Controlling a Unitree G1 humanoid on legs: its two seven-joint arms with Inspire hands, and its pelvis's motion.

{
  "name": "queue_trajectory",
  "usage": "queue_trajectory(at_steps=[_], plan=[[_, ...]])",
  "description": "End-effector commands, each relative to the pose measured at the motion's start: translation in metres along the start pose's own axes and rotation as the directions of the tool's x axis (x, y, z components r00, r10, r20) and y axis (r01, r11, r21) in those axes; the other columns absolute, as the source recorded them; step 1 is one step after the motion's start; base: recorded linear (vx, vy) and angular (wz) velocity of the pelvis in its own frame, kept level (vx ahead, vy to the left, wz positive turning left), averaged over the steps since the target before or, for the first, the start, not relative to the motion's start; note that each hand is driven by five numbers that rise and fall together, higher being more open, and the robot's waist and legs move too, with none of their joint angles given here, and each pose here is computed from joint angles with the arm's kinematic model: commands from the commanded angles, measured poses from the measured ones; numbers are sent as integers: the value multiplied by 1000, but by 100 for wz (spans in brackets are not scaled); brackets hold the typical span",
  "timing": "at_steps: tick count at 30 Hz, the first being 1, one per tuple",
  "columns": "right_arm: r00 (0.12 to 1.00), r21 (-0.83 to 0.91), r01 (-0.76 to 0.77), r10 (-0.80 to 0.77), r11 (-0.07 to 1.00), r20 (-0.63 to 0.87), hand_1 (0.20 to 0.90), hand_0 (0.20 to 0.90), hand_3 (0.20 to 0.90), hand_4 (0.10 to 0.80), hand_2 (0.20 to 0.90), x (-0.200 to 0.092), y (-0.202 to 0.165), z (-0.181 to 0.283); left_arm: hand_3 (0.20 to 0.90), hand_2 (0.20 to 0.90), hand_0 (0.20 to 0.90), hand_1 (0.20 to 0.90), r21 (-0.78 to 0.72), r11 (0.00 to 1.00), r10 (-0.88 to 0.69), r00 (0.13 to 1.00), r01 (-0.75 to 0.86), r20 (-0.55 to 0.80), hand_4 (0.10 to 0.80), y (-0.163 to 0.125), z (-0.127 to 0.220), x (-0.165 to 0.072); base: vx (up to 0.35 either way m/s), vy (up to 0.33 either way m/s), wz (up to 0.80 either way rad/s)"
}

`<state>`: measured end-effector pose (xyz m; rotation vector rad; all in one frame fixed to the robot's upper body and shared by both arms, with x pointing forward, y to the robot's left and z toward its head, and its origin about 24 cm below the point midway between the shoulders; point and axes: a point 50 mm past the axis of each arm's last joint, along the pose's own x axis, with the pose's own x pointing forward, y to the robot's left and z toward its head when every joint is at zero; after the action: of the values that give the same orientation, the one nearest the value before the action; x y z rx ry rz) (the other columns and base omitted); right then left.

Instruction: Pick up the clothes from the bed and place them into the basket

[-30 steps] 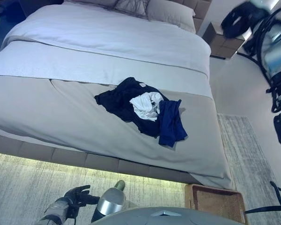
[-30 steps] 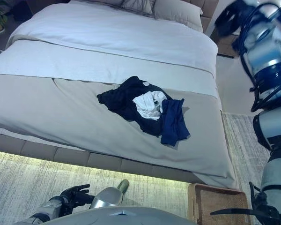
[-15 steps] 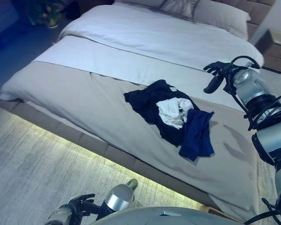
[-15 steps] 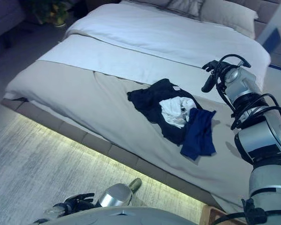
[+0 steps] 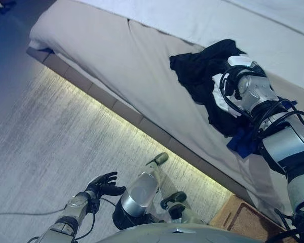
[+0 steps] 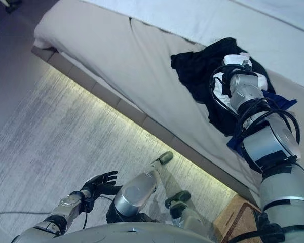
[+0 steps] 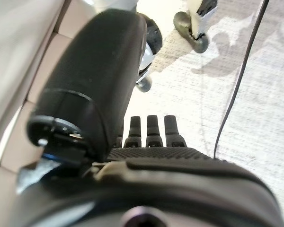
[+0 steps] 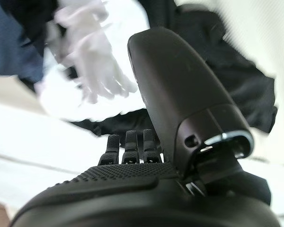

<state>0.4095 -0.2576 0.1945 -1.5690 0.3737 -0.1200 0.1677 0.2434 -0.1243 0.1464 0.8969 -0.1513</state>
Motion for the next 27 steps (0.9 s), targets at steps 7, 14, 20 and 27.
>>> queue_trajectory(at_steps=[7, 14, 20, 27], plan=[[947, 114, 204, -167, 972, -274, 900, 900, 900, 800, 900, -8, -62, -33, 900, 900, 900, 900, -5, 999, 49, 997, -49, 61, 800, 25, 4, -11, -49, -6, -1], [837, 83, 207, -133, 975, -530, 900, 900, 900, 800, 900, -16, -51, -79, 900, 900, 900, 900, -37, 998, 46, 992, -42, 117, 800, 25, 20, -9, -47, -4, -4], [826, 66, 211, -142, 975, -546, 900, 900, 900, 800, 900, -16, -39, -93, 900, 900, 900, 900, -33, 998, 64, 988, -60, 138, 800, 34, 36, -8, 9, -77, -4], [843, 43, 370, -316, 928, -435, 300, 300, 200, 100, 300, -13, -61, -72, 900, 900, 900, 900, -27, 999, 35, 988, -32, 152, 800, 31, 42, -6, -2, -4, -3]])
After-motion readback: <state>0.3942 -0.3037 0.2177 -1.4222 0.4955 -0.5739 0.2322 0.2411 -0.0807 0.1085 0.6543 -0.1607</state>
